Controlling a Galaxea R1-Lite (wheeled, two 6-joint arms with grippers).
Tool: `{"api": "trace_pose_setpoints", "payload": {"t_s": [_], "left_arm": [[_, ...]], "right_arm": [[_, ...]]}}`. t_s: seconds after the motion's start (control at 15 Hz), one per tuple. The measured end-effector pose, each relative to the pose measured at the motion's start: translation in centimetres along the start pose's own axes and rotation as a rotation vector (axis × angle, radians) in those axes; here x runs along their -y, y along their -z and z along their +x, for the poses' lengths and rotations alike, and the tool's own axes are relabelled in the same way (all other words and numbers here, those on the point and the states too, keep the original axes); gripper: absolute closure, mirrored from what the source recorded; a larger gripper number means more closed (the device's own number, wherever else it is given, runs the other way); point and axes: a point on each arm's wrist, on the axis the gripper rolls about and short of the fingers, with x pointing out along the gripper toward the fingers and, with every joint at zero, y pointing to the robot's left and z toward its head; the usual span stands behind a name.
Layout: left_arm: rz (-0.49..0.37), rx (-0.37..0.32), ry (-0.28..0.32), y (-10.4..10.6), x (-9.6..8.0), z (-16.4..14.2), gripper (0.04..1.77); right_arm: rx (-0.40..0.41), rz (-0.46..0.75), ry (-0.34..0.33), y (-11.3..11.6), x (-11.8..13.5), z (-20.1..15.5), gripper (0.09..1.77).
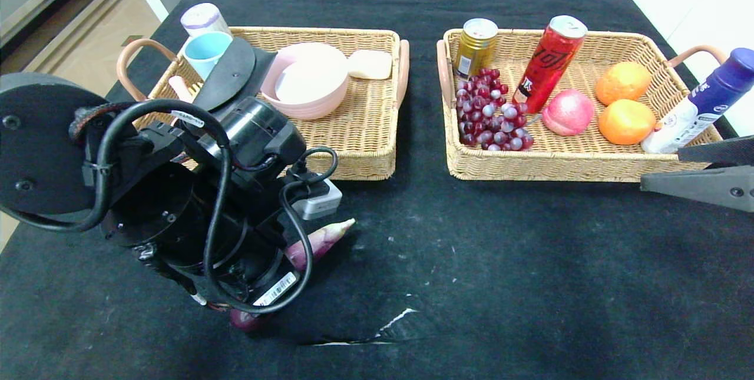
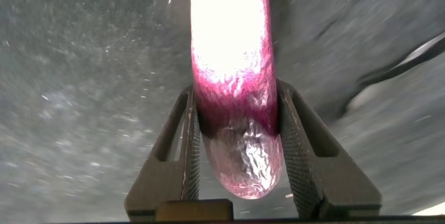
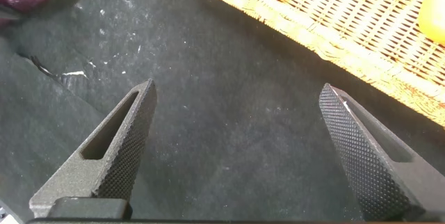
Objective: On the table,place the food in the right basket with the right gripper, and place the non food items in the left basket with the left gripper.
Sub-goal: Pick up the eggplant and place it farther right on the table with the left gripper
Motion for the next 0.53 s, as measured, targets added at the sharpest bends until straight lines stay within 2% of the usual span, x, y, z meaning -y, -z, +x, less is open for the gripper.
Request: {"api": "trace_pose_setpoints", "payload": {"t_s": [0.27, 0.53], "left_arm": [[-0.087, 0.064, 0.020, -0.9, 1.0, -1.4, 1.06], [-0.239, 0.122, 0.069, -2.0, 2.6, -2.8, 1.06]], "right_arm": [[0.000, 0.001, -0.001, 0.0, 0.0, 0.0, 0.15], [-0.003, 0.002, -0.001, 0.0, 0.0, 0.1, 0.15]]}}
